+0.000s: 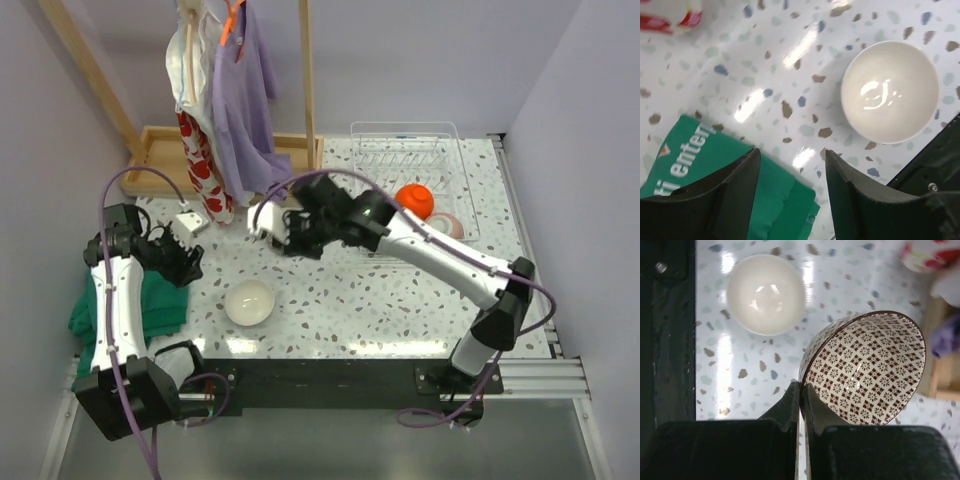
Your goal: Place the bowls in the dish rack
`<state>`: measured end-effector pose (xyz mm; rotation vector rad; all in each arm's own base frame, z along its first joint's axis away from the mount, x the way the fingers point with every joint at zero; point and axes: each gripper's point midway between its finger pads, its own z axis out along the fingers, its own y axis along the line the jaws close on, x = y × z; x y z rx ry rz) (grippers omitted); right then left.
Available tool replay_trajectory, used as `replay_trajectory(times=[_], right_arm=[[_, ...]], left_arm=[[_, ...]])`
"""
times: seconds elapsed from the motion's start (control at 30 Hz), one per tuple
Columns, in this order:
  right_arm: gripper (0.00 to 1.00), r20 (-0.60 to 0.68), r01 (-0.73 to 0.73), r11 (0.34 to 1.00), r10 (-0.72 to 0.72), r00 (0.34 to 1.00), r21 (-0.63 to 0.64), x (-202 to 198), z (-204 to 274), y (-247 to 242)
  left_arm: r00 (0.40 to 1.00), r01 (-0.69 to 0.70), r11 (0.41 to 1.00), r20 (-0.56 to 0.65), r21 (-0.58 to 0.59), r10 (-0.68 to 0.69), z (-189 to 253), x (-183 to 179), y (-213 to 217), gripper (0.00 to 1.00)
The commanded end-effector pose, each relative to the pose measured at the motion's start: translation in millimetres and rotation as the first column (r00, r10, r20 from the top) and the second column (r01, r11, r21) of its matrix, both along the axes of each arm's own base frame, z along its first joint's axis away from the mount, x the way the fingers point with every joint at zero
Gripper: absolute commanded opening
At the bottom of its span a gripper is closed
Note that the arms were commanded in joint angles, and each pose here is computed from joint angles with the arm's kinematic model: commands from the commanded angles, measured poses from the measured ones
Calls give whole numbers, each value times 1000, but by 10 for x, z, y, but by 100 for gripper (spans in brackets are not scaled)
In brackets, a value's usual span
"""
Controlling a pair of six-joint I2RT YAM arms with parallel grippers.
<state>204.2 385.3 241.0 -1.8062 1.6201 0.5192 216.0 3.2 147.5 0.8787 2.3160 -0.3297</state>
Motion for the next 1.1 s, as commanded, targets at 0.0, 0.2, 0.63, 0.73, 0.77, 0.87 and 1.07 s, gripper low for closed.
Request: replay_trajectory(times=[0.0,0.2,0.63,0.73,0.77,0.87,1.07], right_arm=[[0,-116,282,941,-264,957,186,482,536,-417],[0,-251,578,785,-527,812,222,1057,660,-1192],[0,-614,791,500,-514,599,353,1712,810,-2245],[0,-724,799,466,-387,571,381,1789,871,-2319],[0,-760,812,463,-362,540,356,1807,798,-2309],[0,-822,835,436,-296,486,336,1812,722,-2468],[0,-897,900,347,-254,361,264,1746,470,-2842]], left_arm=[[958,274,960,109,-57,-266,267,-105,-513,58],[862,464,885,252,-40,-440,451,-102,-1267,54],[737,663,746,232,-65,-635,469,232,-2481,26],[748,659,743,209,-119,-630,526,388,-2755,16],[751,657,743,198,-127,-630,459,465,-2841,15],[764,639,758,225,-128,-605,456,700,-3064,6],[785,607,783,252,-133,-566,471,1109,-3488,0]])
